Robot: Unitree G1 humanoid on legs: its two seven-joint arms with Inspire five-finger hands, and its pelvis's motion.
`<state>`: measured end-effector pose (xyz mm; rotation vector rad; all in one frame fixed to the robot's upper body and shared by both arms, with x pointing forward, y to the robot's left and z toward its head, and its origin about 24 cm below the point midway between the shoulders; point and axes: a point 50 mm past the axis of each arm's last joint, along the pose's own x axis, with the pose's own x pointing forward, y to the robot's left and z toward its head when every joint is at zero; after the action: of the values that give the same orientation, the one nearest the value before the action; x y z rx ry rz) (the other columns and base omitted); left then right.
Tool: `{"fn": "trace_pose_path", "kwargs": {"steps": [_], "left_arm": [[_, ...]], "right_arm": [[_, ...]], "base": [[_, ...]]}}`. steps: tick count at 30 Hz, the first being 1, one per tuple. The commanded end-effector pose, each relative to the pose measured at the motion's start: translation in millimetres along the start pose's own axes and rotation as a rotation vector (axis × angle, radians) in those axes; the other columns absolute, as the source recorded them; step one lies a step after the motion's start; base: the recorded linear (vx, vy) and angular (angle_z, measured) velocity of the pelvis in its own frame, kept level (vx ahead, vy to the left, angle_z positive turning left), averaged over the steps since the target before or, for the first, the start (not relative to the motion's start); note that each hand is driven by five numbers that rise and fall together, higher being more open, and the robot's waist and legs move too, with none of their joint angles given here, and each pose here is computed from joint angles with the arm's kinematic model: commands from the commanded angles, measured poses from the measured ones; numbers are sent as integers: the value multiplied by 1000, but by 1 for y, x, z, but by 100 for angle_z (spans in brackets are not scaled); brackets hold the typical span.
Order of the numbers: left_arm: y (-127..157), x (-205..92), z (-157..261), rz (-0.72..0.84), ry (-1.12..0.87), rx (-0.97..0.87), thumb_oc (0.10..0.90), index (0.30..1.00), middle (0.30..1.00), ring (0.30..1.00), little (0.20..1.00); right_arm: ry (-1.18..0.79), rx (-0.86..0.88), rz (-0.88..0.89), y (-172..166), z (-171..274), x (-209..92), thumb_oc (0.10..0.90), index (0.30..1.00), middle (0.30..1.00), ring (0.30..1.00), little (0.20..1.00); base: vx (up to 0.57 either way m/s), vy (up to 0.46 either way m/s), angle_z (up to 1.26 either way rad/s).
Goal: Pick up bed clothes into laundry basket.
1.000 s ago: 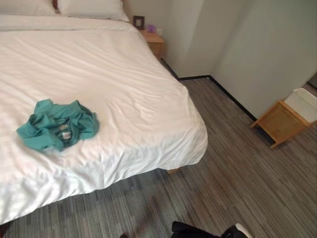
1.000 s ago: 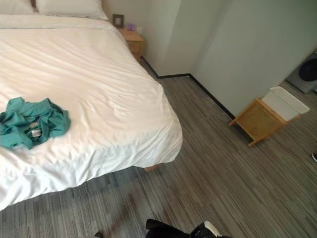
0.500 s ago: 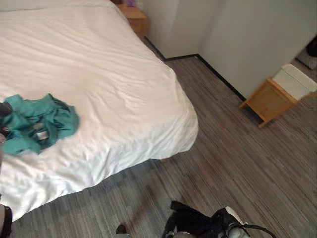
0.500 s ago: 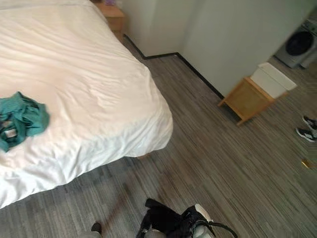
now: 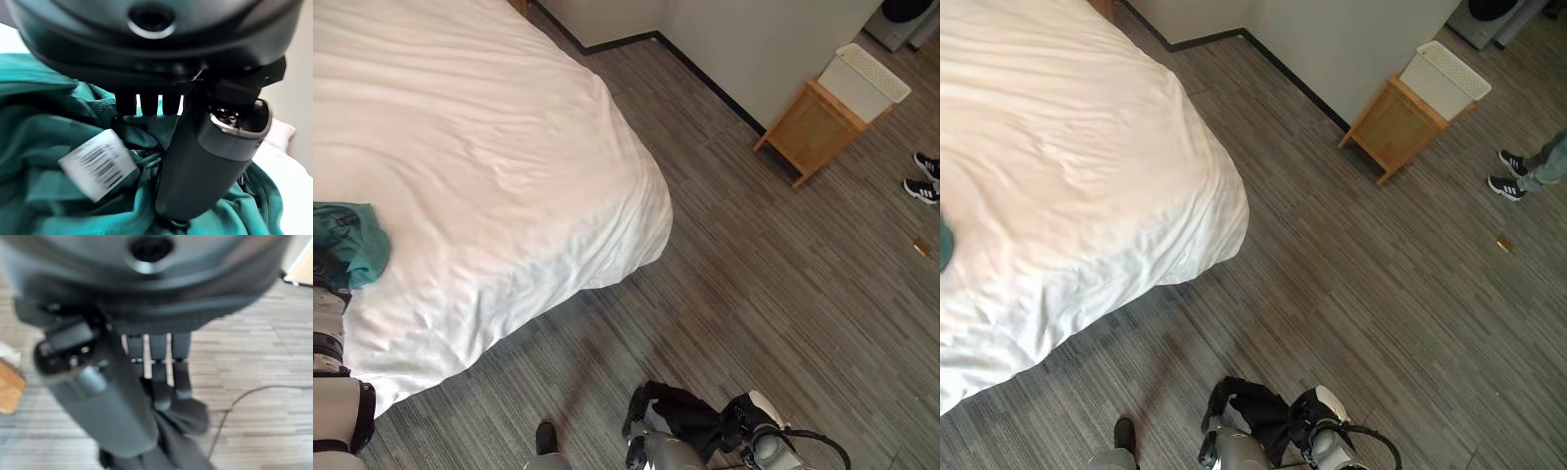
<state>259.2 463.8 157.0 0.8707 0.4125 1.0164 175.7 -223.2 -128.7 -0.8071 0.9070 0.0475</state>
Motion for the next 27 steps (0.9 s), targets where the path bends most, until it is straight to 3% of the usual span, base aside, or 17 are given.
{"fn": "trace_pose_path", "kwargs": {"steps": [1, 4, 6, 8, 10, 11, 13, 15, 18, 19, 20, 21, 22, 24, 27], "left_arm": [[34, 9, -8, 93, 37, 106, 400, 300, 300, 300, 300], [46, 12, 9, 159, -32, 111, 400, 300, 300, 300, 300], [72, 8, 56, 299, -240, 10, 400, 300, 300, 300, 300], [83, 1, 77, 354, -344, -62, 400, 300, 300, 300, 300], [111, -54, 141, 475, -759, -381, 400, 300, 300, 300, 300], [111, -54, 136, 476, -751, -381, 400, 300, 300, 300, 300], [110, -86, 153, 475, -916, -534, 400, 300, 300, 300, 300], [95, -119, 164, 414, -1042, -667, 400, 300, 300, 300, 300], [72, -165, 171, 288, -1207, -719, 400, 300, 300, 300, 300], [72, -165, 170, 286, -1205, -719, 400, 300, 300, 300, 300], [53, -186, 167, 125, -1264, -771, 400, 300, 300, 300, 300], [53, -187, 165, 115, -1259, -775, 400, 300, 300, 300, 300], [51, -189, 153, 64, -1253, -760, 400, 300, 300, 300, 300], [25, -207, 123, -132, -1217, -741, 400, 300, 300, 300, 300], [10, -206, 83, -217, -1058, -747, 400, 300, 300, 300, 300]], "right_arm": [[36, -44, -132, -41, -16, 6, 400, 300, 300, 300, 300], [36, -48, -132, -42, -18, 5, 400, 300, 300, 300, 300], [27, -33, -141, -42, -18, 4, 400, 300, 300, 300, 300], [26, -24, -150, -44, -18, 4, 400, 300, 300, 300, 300], [-26, 32, -219, -60, -6, 4, 400, 300, 300, 300, 300], [-27, 24, -221, -61, -6, 4, 400, 300, 300, 300, 300], [-85, 17, -287, -73, 9, 4, 400, 300, 300, 300, 300], [-169, 10, -359, -87, 25, 1, 400, 300, 300, 300, 300], [-306, 31, -489, -122, 51, -10, 400, 300, 300, 300, 300], [-305, 29, -489, -122, 50, -10, 400, 300, 300, 300, 300], [-403, 51, -562, -140, 70, -20, 400, 300, 300, 300, 300], [-396, 44, -564, -142, 66, -21, 400, 300, 300, 300, 300], [-442, 83, -642, -177, 56, -40, 400, 300, 300, 300, 300], [-409, 138, -672, -186, 34, -45, 400, 300, 300, 300, 300], [-503, 124, -706, -196, 46, -59, 400, 300, 300, 300, 300]], "base": [[34, 15, -2], [28, 1, 7], [20, 1, 11], [15, 1, 28], [3, 16, 36], [-62, 28, 26], [-77, 9, 16], [-125, -43, 12], [-209, -75, -1], [-333, -31, -18], [-250, -5, -24], [-417, -71, -44], [-363, 16, -68], [-412, 86, -72], [-160, -17, -106]]}}
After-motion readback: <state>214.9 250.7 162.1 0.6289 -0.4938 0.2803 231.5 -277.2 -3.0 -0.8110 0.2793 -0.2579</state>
